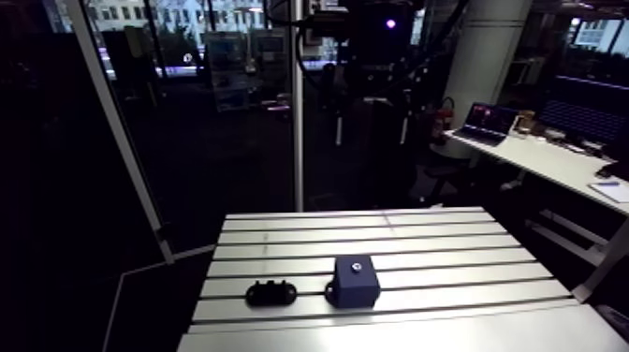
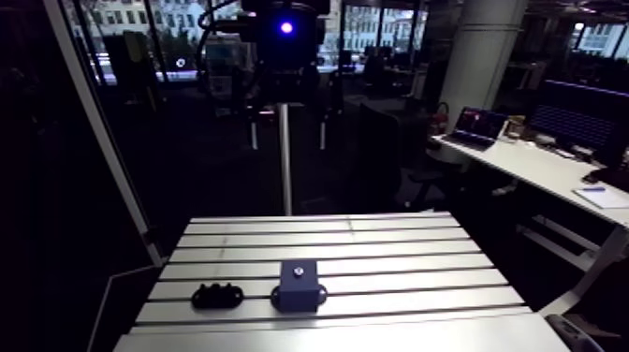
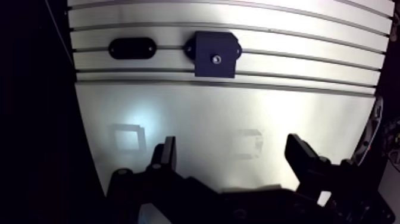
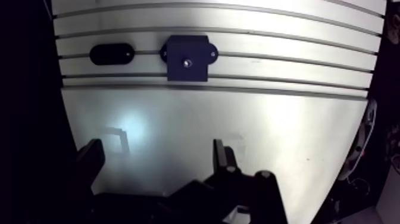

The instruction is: Pick up the M10 bolt and insert it into the hole until fully seated.

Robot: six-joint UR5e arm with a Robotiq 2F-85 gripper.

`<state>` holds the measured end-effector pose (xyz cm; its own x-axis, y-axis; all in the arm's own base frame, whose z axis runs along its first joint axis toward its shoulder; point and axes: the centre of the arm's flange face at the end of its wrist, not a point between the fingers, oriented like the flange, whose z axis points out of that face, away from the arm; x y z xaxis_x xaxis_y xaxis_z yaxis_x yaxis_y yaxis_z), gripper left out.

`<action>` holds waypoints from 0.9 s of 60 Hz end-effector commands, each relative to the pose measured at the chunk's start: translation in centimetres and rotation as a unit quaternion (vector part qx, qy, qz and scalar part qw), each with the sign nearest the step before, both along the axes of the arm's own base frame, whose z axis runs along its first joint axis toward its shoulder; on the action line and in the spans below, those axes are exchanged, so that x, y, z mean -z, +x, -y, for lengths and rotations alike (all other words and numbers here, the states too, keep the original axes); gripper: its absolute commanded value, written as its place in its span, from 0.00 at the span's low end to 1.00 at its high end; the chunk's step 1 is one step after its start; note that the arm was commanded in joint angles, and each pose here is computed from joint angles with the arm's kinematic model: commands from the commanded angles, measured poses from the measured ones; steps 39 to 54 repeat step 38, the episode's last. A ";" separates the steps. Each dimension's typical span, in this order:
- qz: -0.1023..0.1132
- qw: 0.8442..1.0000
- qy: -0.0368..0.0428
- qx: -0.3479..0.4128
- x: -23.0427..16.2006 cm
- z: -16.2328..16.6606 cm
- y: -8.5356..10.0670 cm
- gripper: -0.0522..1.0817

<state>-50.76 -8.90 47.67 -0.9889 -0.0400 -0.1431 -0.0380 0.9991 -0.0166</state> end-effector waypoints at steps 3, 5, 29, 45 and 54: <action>-0.036 0.999 -0.008 0.006 -0.8 0.1 -0.7 0.05; -0.037 0.999 -0.009 0.006 -0.9 0.1 -0.7 0.05; -0.032 0.999 -0.009 0.005 -0.3 0.1 -0.8 0.05; -0.031 0.999 -0.009 0.002 -0.3 0.1 -0.9 0.05; -0.031 0.999 -0.009 0.002 -0.3 0.1 -0.9 0.05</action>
